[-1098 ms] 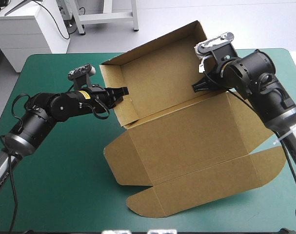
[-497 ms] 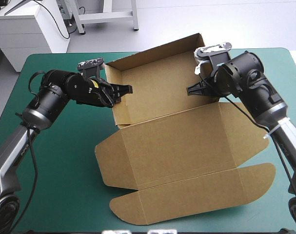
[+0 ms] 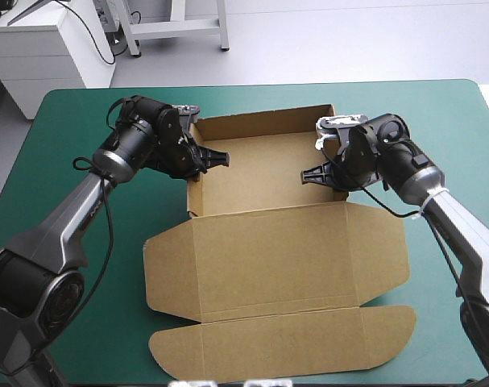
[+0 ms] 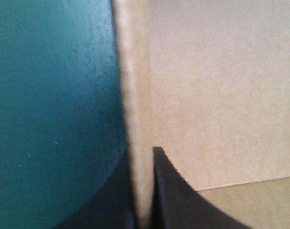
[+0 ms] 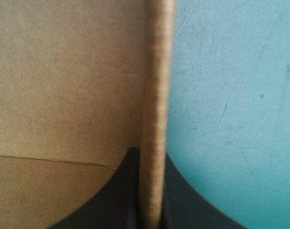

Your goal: Fold the box

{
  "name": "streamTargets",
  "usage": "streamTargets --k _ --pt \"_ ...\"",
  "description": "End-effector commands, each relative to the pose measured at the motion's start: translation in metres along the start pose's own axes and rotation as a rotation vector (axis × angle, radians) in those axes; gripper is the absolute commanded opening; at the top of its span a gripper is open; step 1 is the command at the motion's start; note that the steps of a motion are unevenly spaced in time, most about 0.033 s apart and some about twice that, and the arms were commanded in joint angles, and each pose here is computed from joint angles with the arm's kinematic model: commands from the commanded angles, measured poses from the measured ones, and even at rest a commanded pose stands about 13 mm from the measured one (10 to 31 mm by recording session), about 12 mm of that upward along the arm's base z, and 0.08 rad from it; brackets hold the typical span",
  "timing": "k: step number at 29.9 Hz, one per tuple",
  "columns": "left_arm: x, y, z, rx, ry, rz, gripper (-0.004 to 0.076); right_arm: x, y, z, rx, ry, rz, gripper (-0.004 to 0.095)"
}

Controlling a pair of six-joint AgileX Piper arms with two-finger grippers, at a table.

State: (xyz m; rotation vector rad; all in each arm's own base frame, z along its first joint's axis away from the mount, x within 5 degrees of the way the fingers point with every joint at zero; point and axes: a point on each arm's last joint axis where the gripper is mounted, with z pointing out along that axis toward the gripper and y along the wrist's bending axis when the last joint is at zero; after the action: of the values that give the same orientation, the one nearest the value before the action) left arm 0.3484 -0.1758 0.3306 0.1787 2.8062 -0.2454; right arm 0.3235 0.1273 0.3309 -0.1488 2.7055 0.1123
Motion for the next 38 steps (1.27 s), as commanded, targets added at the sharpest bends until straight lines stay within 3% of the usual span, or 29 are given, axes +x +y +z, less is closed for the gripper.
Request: streamTargets --k 1,8,29,33,38 --pt "0.001 -0.004 -0.018 -0.003 -0.020 0.034 -0.0008 -0.005 0.002 -0.011 -0.052 -0.059 0.002 -0.0020" --pt "0.000 -0.009 0.006 0.030 0.060 -0.017 -0.0008 -0.001 0.005 0.010 -0.050 0.045 -0.017 -0.0020" --pt "-0.003 -0.006 0.025 -0.015 0.089 -0.009 0.0002 0.003 0.002 0.026 -0.043 0.134 -0.024 0.0002" --pt "-0.002 -0.008 0.025 0.013 0.099 -0.020 0.0097 0.004 0.002 0.025 -0.034 0.149 -0.030 0.0158" --pt "-0.001 -0.011 0.024 0.040 0.107 -0.024 0.0377 0.004 0.002 0.025 -0.042 0.151 -0.017 0.0454"
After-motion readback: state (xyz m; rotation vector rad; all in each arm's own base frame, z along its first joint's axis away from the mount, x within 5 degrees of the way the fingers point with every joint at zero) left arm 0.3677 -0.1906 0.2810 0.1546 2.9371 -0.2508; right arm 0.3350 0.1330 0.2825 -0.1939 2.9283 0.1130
